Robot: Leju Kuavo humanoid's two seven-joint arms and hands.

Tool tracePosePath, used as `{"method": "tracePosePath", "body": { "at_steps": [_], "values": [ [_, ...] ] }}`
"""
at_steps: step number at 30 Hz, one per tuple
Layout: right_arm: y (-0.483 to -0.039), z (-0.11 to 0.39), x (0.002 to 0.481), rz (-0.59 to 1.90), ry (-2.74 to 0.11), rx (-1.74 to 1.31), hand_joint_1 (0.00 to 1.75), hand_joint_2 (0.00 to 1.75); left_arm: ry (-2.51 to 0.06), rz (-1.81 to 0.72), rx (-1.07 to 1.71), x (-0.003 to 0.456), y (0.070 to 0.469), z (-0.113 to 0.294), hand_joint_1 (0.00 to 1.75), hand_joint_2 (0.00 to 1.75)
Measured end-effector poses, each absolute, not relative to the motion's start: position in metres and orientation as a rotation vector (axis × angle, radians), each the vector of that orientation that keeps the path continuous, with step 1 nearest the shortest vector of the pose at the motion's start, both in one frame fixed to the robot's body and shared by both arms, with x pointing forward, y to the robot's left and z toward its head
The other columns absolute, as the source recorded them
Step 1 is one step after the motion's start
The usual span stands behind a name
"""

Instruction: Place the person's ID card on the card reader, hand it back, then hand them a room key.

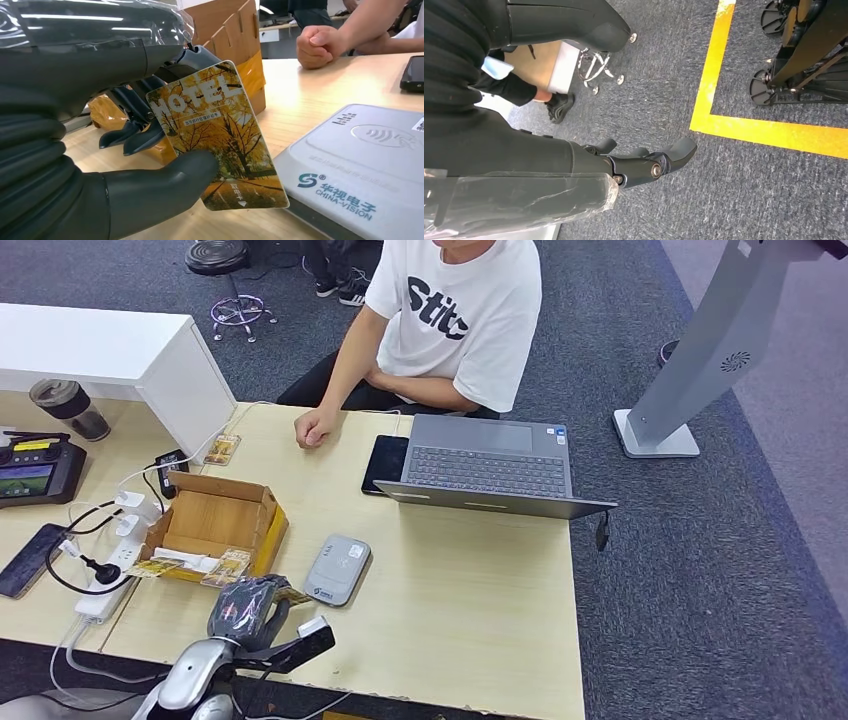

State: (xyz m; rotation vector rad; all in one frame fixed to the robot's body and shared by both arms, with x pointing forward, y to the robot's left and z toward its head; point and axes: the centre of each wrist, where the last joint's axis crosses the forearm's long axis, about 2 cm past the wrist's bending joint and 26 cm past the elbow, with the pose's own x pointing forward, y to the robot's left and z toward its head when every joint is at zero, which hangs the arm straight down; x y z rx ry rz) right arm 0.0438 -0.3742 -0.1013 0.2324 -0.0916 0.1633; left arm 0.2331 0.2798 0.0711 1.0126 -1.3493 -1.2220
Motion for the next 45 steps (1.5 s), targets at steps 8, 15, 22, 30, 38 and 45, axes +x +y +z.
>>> {"method": "tracePosePath", "body": {
  "at_steps": [8, 15, 22, 30, 38, 45],
  "values": [
    [-0.3739, -0.1013, 0.0443, 0.181, -0.084, 0.232, 0.0, 1.75, -1.345, -1.226, 1.022, 0.2331, 0.2833, 0.071, 1.75, 1.75],
    [-0.3739, -0.1013, 0.0445, 0.184, -0.082, 0.231, 0.0, 1.75, -1.344, -1.227, 1.023, 0.2331, 0.284, 0.071, 1.75, 1.75],
    [-0.3738, -0.1012, 0.0448, 0.187, -0.081, 0.231, 0.0, 1.75, -1.342, -1.231, 1.026, 0.2331, 0.2854, 0.071, 1.75, 1.75],
    [-0.3737, -0.1012, 0.0448, 0.188, -0.081, 0.231, 0.0, 1.75, -1.342, -1.232, 1.027, 0.2331, 0.2859, 0.071, 1.75, 1.75],
    [-0.3737, -0.1012, 0.0448, 0.188, -0.081, 0.231, 0.0, 1.75, -1.341, -1.232, 1.027, 0.2331, 0.2861, 0.0709, 1.75, 1.75],
    [-0.3737, -0.1012, 0.0449, 0.188, -0.081, 0.231, 0.0, 1.75, -1.341, -1.232, 1.027, 0.2331, 0.2861, 0.071, 1.75, 1.75]
  ]
}}
